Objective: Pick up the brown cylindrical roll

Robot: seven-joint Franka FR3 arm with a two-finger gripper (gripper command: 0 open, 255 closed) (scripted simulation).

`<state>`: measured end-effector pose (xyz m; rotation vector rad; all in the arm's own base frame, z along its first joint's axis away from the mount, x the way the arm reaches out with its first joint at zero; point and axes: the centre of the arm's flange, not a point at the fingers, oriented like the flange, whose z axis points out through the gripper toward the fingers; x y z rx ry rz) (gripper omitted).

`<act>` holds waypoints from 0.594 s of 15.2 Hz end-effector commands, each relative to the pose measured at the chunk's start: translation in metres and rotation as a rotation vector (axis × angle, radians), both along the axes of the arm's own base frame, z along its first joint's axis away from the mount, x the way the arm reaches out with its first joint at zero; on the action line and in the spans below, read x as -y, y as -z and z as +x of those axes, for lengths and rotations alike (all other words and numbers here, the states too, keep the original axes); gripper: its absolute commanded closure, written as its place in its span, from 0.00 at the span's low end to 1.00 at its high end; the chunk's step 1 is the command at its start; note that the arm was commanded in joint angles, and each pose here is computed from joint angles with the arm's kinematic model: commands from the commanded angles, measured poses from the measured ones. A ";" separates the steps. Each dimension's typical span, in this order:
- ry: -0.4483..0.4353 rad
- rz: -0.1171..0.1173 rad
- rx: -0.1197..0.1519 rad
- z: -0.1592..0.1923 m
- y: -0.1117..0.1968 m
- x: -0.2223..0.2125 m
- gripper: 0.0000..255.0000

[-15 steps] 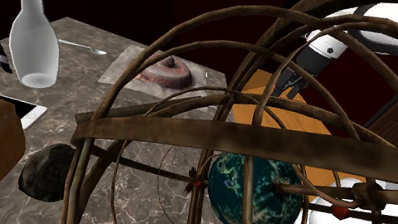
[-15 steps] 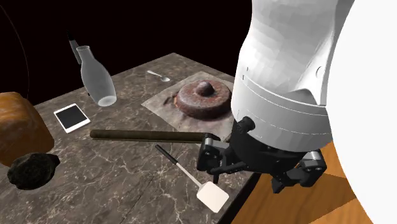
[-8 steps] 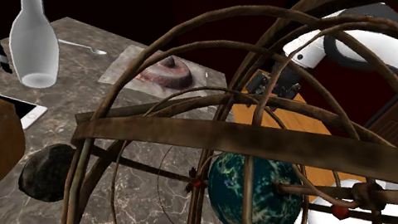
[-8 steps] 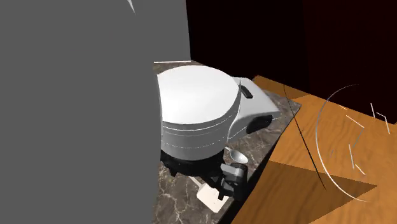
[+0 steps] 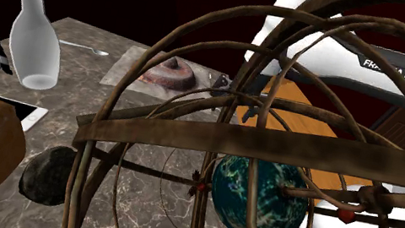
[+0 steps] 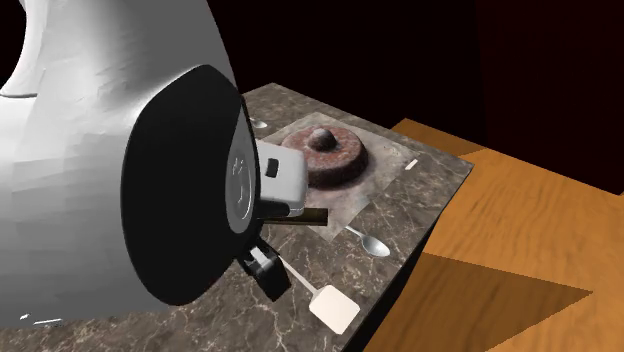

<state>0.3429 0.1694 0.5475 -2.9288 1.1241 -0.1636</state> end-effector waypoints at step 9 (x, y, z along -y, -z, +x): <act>0.462 0.023 0.022 0.091 0.044 -0.087 0.00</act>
